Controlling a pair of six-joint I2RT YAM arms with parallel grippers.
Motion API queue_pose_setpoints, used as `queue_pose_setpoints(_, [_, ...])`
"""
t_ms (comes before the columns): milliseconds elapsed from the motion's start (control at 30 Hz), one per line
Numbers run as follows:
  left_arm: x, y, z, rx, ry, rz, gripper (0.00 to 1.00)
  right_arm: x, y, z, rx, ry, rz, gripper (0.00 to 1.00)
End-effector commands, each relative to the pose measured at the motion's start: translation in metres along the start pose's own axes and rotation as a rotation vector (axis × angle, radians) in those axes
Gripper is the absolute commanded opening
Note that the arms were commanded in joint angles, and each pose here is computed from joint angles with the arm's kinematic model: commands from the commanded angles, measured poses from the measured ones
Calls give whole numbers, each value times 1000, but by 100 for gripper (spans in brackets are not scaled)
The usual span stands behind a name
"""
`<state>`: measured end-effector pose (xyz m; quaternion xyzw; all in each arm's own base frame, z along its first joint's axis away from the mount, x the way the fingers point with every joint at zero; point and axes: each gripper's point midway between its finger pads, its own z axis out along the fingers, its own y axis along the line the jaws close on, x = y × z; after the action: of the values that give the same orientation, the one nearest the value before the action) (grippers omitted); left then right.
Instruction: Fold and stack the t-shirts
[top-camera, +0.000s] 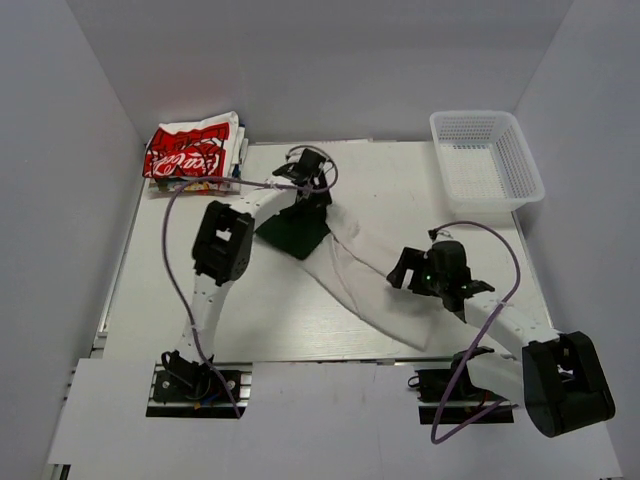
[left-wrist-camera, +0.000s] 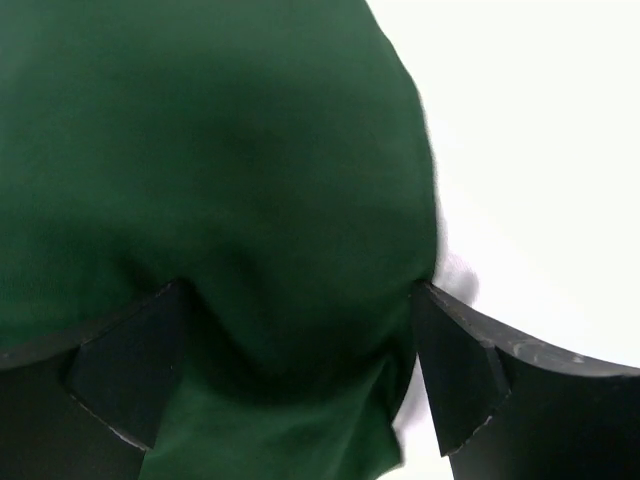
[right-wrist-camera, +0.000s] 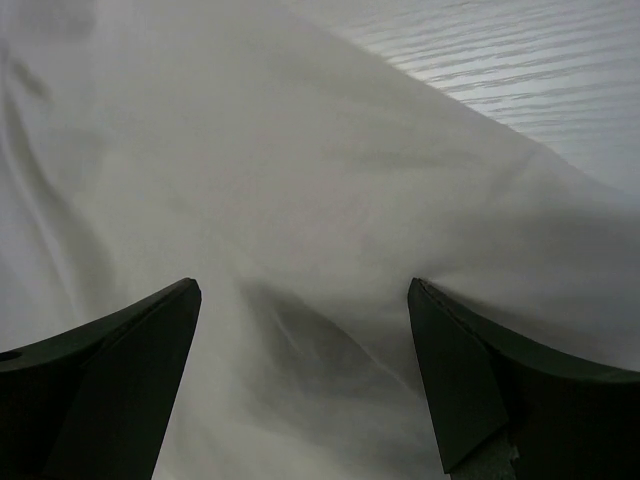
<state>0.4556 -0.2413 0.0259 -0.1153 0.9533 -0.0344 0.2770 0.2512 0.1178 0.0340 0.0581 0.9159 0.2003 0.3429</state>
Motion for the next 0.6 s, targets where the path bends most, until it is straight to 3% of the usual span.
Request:
queue_pose_setpoints(0, [-31, -60, 81, 182, -42, 100, 100, 65, 14, -8, -64, 254, 24, 90])
queue_pose_setpoints(33, [-40, -82, 91, 267, -69, 157, 100, 72, 21, -11, -92, 280, 14, 90])
queue_pose_setpoints(67, [-81, -118, 77, 380, -173, 160, 100, 88, 36, -19, -153, 342, -34, 90])
queue_pose_setpoints(167, [-79, -163, 98, 618, -249, 174, 100, 105, 55, -39, -244, 398, -179, 90])
queue_pose_setpoints(233, [-95, -186, 84, 761, -344, 107, 100, 109, 73, -52, -327, 411, -228, 90])
queue_pose_setpoints(367, [-87, -199, 96, 838, -312, 39, 100, 133, 84, -66, -405, 500, -303, 90])
queue_pose_setpoints(500, [-92, -190, 109, 778, -357, 1, 100, 164, 88, -78, -455, 636, -365, 90])
queue_pose_setpoints(567, [-98, -195, 102, 804, -375, 5, 100, 170, 93, -82, -467, 644, -416, 90])
